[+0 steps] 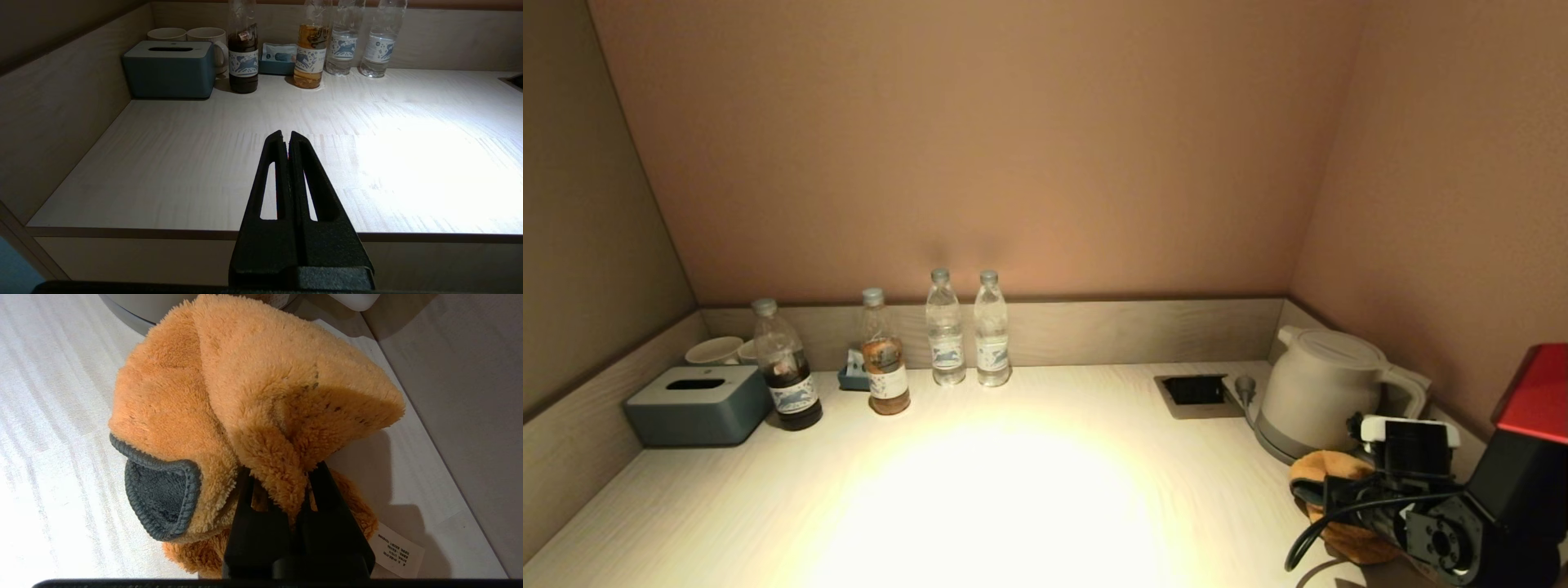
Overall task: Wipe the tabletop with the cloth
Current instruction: Place the tablecloth
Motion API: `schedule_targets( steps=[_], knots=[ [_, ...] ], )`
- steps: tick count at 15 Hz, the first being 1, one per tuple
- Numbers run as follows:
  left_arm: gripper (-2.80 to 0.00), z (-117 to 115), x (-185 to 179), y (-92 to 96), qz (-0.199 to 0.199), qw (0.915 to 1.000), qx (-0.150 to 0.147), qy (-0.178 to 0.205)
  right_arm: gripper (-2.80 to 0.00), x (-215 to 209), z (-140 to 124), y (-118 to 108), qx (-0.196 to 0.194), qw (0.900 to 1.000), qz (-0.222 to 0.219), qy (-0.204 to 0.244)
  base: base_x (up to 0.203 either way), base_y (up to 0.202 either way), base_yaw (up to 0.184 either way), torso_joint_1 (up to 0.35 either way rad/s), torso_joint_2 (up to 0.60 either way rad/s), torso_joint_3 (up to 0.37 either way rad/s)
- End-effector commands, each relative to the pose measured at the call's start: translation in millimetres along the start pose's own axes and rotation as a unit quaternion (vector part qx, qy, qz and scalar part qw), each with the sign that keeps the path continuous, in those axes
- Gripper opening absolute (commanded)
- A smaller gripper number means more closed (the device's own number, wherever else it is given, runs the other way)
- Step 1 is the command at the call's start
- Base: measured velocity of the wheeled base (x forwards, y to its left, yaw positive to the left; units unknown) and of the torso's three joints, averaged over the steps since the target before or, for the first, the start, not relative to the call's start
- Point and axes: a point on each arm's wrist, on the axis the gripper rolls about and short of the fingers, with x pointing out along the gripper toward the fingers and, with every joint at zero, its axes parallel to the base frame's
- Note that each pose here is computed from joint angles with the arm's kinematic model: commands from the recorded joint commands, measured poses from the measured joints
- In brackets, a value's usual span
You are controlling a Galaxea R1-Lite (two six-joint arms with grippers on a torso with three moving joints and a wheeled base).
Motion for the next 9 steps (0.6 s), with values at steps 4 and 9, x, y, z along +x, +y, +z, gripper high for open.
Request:
schedule_targets(
  steps=[4, 9],
  knots=[
    [-2.80, 0, 0, 0.0, 0.001, 1.0000, 0.000, 0.001, 0.00, -3, 1, -1, 0.002, 1.000, -0.001, -0.005, 0.000, 0.000, 0.000, 0.000, 0.00, 0.000],
    [-2.80, 0, 0, 0.0, 0.000, 1.0000, 0.000, 0.001, 0.00, -18, 4, -3, 0.002, 1.000, 0.002, -0.016, 0.000, 0.000, 0.000, 0.000, 0.00, 0.000]
  ],
)
